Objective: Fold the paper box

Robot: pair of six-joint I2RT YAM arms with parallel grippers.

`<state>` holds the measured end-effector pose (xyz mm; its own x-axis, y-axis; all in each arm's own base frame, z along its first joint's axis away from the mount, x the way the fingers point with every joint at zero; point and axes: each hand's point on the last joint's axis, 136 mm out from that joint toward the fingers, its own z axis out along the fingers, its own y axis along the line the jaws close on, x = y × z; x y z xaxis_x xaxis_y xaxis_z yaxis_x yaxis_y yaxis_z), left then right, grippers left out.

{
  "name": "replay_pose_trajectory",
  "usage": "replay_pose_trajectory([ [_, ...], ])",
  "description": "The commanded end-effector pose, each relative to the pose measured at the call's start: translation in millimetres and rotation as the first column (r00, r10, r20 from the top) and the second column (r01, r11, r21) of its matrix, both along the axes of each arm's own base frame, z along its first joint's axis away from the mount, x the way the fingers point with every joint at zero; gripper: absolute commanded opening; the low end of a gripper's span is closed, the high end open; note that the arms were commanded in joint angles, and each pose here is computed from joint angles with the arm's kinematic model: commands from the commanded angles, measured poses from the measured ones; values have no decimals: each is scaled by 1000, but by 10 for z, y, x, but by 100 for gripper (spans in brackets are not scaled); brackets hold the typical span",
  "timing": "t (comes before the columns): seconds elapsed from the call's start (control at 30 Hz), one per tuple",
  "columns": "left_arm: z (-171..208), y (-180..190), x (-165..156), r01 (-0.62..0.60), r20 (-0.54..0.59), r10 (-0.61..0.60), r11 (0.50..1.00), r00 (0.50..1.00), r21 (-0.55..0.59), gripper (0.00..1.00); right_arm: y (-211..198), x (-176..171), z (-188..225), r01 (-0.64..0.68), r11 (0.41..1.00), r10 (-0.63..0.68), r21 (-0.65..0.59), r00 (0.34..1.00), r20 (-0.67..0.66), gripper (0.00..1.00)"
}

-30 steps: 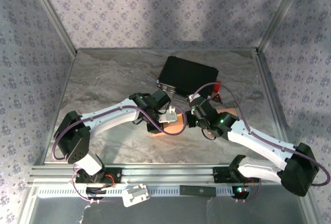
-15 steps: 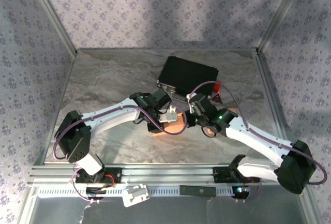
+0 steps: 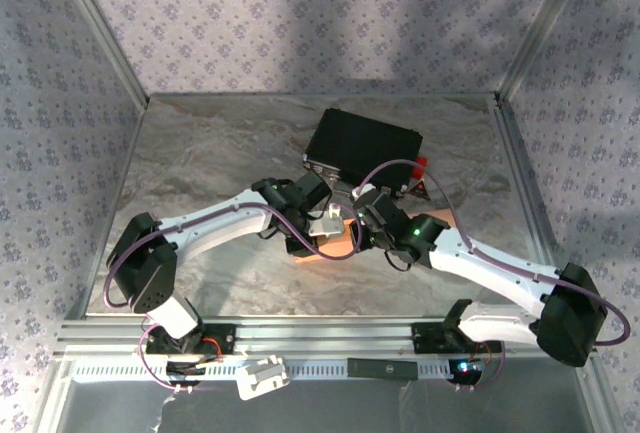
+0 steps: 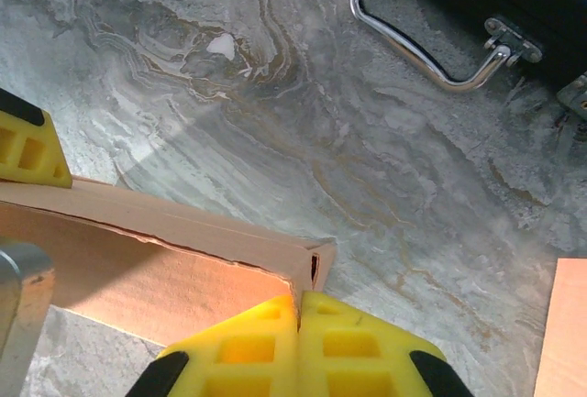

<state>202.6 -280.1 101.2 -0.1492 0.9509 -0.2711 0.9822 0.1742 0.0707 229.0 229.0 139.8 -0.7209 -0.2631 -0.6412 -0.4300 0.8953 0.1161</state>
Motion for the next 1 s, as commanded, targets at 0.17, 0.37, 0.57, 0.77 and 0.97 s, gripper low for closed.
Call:
replay_pose_trajectory([
  [0.17, 19, -30, 63, -49, -21, 49, 999, 999, -7, 42, 49, 10, 94, 62, 998, -62, 6, 998, 27, 0],
  [0.37, -29, -20, 92, -70, -22, 70, 997, 997, 10, 42, 42, 0, 11, 152, 988, -152, 40, 988, 6, 0],
  [0.57, -21, -11, 110, -72, -12, 72, 997, 997, 15, 43, 72, 16, 129, 186, 981, -186, 56, 982, -11, 0],
  [0.77, -8, -11, 116, -71, -8, 71, 997, 997, 14, 44, 122, 24, 238, 181, 983, -179, 40, 983, -30, 0],
  [0.97, -15, -3, 120, -73, -10, 73, 997, 997, 15, 44, 81, 8, 11, 183, 983, -184, -9, 983, -10, 0],
])
